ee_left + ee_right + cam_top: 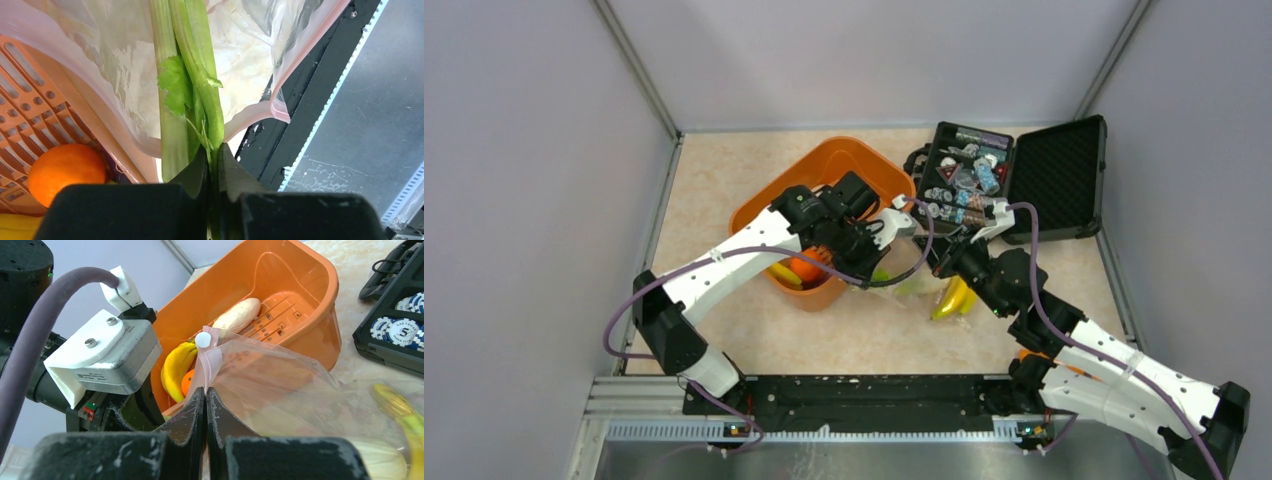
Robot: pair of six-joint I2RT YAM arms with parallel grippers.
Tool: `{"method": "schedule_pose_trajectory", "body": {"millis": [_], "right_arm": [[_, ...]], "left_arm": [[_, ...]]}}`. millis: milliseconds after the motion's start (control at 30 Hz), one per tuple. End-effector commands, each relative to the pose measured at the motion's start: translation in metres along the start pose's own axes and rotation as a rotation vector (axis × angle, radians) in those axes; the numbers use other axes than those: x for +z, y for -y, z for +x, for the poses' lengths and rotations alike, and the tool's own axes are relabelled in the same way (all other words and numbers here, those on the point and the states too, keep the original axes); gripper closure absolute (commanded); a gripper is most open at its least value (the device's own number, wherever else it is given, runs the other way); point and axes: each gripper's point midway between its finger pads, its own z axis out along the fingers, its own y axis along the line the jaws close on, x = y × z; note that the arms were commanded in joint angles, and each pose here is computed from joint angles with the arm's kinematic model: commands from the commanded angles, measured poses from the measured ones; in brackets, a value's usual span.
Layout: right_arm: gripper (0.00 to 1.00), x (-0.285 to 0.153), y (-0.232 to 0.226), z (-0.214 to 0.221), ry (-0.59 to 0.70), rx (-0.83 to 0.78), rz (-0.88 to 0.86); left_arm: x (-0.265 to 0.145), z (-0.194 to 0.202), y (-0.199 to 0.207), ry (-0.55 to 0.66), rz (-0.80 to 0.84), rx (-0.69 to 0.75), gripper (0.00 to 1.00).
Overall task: Place the food in the zip-top bag and seal the zipper
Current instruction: Adjust the fake vegetable in the zipper food storage bag.
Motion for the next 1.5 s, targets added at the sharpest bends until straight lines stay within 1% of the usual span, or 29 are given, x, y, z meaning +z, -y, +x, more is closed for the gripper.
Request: {"method": "schedule_pose_trajectory", "body": {"millis": [0,67,200,367,467,600,733,833,900,1033,1200,1267,1333,1467], "right_arm": [[1.0,-0.003,-0.003,-0.014,0.05,0.025,-0.002],[1.0,-0.004,-0.002,-0.012,0.048,0.023,-0.002],[1.0,-0.005,-0.002,-0.009,0.038,0.022,-0.011],[1.0,-0.006,-0.002,-0.008,0.031,0.024,-0.014],[1.0,-0.007,-0.002,-0.01,0.039,0.027,-0.013],[1.0,-0.005,-0.005,-0.011,0.042,0.027,-0.024],[1.0,-0.004,-0.007,-0.011,0.042,0.032,-0.032],[1.0,-0.003,-0.009,-0.012,0.044,0.034,-0.039],[1.0,-0.002,-0.01,-0.012,0.042,0.031,-0.041],[1.0,0.0,-0.01,-0.01,0.04,0.031,-0.043],[1.0,0.001,-0.01,-0.013,0.057,0.043,-0.042],[1.0,0.001,-0.01,-0.014,0.064,0.046,-0.042],[1.0,0.002,-0.01,-0.014,0.071,0.05,-0.041],[1.0,0.003,-0.012,-0.016,0.088,0.059,-0.056]], "left_arm": [[-0.013,-0.019,-0.005,0.098,-0.06,0.01,1.0],[-0.021,-0.031,-0.008,0.183,-0.095,0.001,1.0],[-0.045,-0.061,-0.021,0.398,-0.207,-0.094,1.0],[-0.08,-0.071,-0.035,0.557,-0.307,-0.167,1.0],[-0.092,-0.074,-0.034,0.627,-0.314,-0.194,1.0],[-0.095,-0.076,-0.037,0.717,-0.323,-0.255,1.0],[-0.093,-0.081,-0.032,0.841,-0.258,-0.34,1.0],[-0.093,-0.084,-0.031,0.938,-0.21,-0.434,1.0],[-0.097,-0.089,-0.027,0.999,-0.174,-0.45,1.0],[-0.106,-0.098,-0.021,1.039,-0.14,-0.472,1.0],[-0.123,-0.117,-0.012,1.148,-0.084,-0.463,1.0],[-0.116,-0.122,-0.009,1.141,-0.049,-0.481,1.0],[-0.096,-0.122,-0.009,1.105,-0.024,-0.52,1.0],[-0.078,-0.129,0.001,1.147,0.094,-0.578,1.0]]}}
